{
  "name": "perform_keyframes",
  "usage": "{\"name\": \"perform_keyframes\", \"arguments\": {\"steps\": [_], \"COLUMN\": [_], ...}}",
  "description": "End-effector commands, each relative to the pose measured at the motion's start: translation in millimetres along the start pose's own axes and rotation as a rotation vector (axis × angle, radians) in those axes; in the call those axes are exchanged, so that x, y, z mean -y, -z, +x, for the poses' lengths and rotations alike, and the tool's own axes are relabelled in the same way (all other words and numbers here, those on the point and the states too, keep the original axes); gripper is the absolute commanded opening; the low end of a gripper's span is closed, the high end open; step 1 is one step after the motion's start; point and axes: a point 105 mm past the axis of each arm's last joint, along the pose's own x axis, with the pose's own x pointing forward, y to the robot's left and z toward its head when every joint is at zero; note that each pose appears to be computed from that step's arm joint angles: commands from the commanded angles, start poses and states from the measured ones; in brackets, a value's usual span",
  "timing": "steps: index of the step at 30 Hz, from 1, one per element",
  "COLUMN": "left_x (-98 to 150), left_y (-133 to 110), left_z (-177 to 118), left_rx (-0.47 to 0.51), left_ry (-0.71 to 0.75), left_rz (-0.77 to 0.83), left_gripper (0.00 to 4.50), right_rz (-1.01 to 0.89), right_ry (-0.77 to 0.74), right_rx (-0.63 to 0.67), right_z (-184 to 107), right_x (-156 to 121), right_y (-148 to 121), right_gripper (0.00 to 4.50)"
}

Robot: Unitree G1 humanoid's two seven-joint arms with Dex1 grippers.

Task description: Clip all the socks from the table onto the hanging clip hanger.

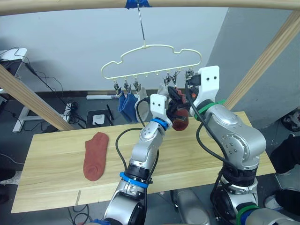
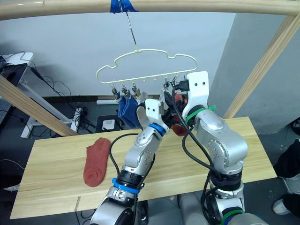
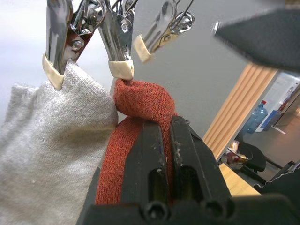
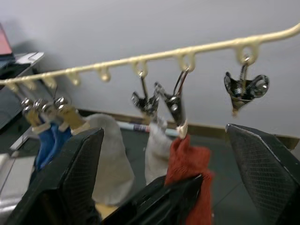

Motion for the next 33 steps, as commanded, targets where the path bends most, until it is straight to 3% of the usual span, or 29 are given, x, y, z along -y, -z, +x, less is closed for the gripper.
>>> {"name": "perform_keyframes", "arguments": {"steps": [1, 9, 21, 33], "left_x": [9, 2, -10, -12], "left_y": [-6, -8, -1, 3], "left_z": [-6, -18, -35, -40], "left_rx": [0.026, 0.032, 0.007, -0.009], "left_ry": [0.040, 0.024, 0.026, -0.003], "left_rz": [0.026, 0.037, 0.098, 0.120], "left_gripper": [0.00, 0.00, 0.00, 0.00], "right_rz": [-0.022, -0.051, -0.224, -0.262], "right_ry": [-0.038, -0.049, -0.217, -0.275], "right_rx": [0.035, 0.028, -0.035, -0.051], "right_z": [-10, -13, -30, -31], "right_x": [0, 9, 14, 6], "right_y": [-8, -6, 5, 13], "right_gripper": [4.35, 4.35, 4.35, 4.35]}}
